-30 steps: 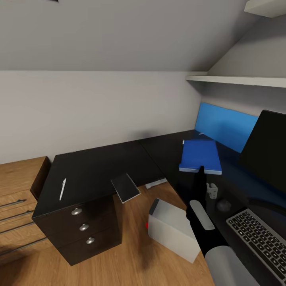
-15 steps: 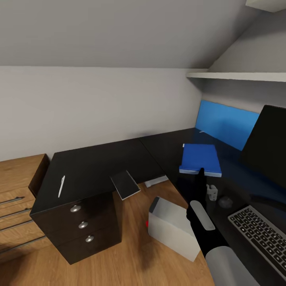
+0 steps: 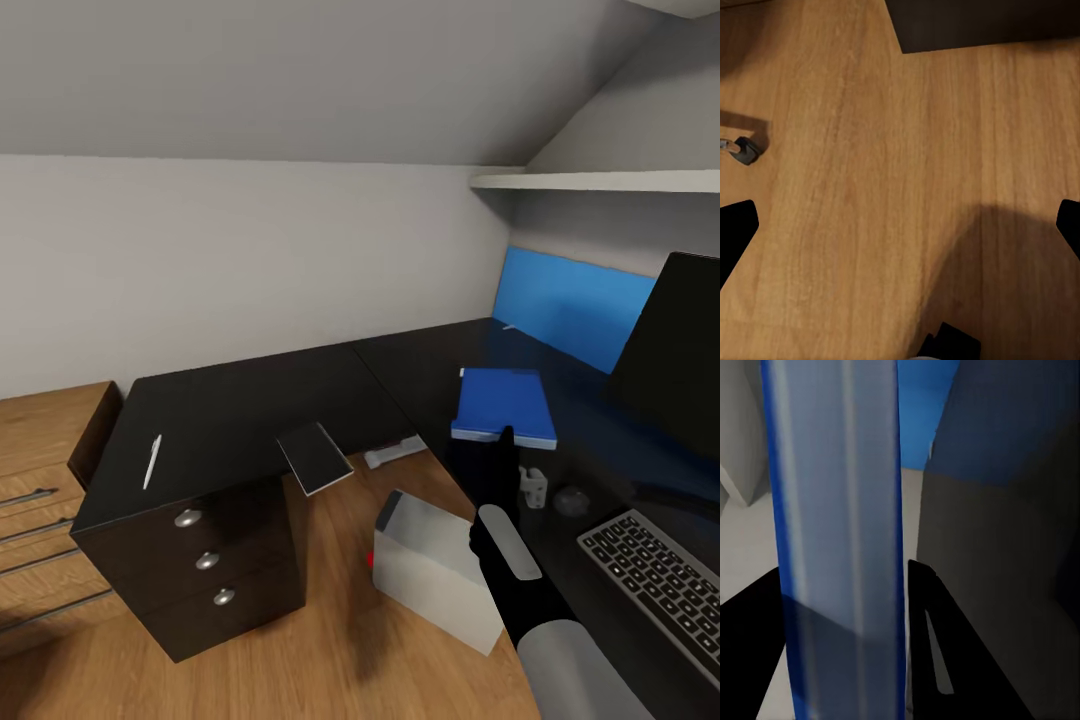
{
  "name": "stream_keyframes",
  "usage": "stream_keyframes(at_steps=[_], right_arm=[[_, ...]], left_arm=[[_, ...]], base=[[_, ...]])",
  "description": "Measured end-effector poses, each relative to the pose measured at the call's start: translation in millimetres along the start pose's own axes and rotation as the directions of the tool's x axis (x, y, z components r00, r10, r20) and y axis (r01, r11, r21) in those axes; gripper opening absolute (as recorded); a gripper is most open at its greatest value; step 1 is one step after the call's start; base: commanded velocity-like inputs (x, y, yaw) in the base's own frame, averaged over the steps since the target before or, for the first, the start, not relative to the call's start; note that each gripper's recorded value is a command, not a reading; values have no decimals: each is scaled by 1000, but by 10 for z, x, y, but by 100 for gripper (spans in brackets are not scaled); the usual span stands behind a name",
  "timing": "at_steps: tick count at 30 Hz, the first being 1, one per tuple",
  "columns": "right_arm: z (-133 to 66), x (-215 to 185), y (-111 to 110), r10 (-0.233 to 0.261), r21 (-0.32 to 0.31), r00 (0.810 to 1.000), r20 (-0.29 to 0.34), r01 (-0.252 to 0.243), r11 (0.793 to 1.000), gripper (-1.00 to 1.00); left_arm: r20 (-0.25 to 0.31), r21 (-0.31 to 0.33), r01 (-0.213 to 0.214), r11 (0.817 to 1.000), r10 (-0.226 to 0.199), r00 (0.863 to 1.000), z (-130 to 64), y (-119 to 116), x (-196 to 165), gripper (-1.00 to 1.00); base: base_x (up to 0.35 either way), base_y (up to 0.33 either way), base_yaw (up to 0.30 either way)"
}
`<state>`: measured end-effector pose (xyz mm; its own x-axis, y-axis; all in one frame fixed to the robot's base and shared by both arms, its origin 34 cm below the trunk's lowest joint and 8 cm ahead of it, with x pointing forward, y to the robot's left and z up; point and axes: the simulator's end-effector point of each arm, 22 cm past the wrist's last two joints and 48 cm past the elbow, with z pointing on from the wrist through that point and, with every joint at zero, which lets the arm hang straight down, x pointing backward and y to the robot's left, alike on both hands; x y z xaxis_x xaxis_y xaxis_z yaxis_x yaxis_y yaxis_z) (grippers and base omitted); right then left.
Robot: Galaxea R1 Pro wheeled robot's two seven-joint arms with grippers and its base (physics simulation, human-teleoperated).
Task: In the bedroom, organize the workspace by keeping the computer under the desk, ensuring the monitor is on the desk, placing the keyboard on the desk next to the monitor, placing the mouse on the desk next to the keyboard, moving the folder from the swivel chair onto the desk next to the mouse, stacking the notebook on top of the folder with the pen on top of the notebook, and positioning the swivel chair next to the desk.
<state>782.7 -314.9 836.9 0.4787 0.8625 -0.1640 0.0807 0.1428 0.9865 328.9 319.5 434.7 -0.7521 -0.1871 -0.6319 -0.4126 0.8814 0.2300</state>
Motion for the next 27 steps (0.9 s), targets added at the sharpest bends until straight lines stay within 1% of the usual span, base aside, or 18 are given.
stream_keyframes(at_steps=[1, 5, 14, 19, 27], right_arm=[[2, -2, -50, 1, 23, 1000, 0, -1, 1000, -100], [-1, -2, -110, -2, 49, 1000, -1, 2, 999, -100], [10, -28, -128, -2, 57, 1000, 4, 2, 998, -100], [5, -26, -184, -1, 82, 1000, 4, 1, 997, -100], [5, -24, -191, -2, 85, 1000, 3, 2, 996, -100]], left_arm=[[0, 0, 0, 1000, 0, 1000, 0, 1, 0, 100], [0, 0, 0, 1000, 0, 1000, 0, 0, 0, 100], [4, 2, 1, 1000, -1, 1000, 1, -3, -10, 100], [7, 3, 1, 1000, -1, 1000, 1, -5, -16, 100], [8, 5, 1, 1000, -1, 1000, 0, -10, -17, 100]], base=[[0, 0, 0], [0, 0, 0], [0, 0, 0], [0, 0, 0], [0, -47, 0]])
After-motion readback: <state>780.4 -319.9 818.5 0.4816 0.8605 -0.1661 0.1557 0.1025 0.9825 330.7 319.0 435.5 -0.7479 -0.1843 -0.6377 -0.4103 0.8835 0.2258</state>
